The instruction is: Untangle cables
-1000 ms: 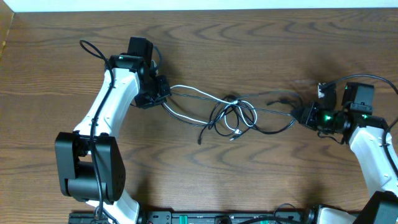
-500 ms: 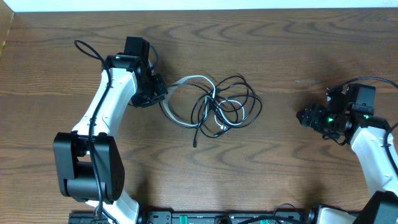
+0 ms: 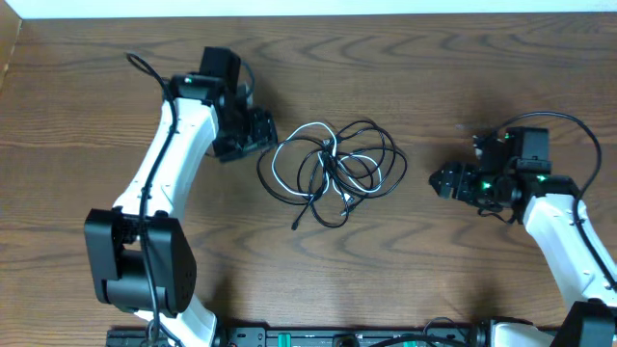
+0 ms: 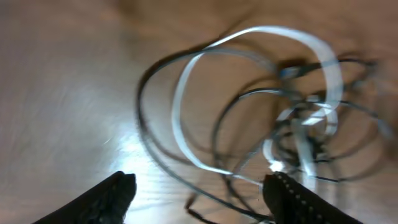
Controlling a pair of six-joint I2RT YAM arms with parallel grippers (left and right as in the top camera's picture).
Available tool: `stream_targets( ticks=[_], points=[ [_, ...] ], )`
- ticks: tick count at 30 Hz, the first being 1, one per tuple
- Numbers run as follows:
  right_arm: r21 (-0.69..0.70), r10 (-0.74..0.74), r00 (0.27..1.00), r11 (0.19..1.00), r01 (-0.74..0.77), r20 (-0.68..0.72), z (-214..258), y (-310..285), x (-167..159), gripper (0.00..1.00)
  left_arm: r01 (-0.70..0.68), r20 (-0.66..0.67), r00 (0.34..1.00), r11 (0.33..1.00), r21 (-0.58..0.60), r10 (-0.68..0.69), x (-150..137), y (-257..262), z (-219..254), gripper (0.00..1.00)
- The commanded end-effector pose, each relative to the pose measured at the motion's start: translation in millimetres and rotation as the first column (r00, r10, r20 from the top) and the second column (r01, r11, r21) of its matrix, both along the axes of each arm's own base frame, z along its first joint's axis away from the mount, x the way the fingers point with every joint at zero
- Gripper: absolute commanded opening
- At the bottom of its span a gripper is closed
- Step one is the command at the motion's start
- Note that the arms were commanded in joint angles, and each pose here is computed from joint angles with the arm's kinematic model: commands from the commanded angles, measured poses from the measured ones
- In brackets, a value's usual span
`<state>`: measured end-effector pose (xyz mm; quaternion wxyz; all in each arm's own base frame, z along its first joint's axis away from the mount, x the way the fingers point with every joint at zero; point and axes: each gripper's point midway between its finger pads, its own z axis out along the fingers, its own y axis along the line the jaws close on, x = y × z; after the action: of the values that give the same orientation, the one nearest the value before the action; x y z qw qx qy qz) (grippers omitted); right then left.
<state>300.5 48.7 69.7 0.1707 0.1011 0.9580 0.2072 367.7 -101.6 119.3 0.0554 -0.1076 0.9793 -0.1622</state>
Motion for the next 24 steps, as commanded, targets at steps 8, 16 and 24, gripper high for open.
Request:
stream_targets(
  ticks=[8,16,24],
  points=[
    [-0.032,0.042,0.999,0.999,-0.041,0.02,0,11,2,0.81,0.229,0.029,0.973,0.969,-0.086,-0.228,-28,-79,15,0.62],
    [-0.041,0.039,0.999,0.998,-0.038,0.013,-1,10,1,0.88,0.276,0.048,0.959,0.959,0.062,-0.279,-36,-102,0,0.63],
    [-0.04,0.039,0.999,0.998,-0.039,0.007,-2,10,0,0.88,0.168,0.139,0.97,0.963,0.211,-0.199,-17,-98,-1,0.61]
  ],
)
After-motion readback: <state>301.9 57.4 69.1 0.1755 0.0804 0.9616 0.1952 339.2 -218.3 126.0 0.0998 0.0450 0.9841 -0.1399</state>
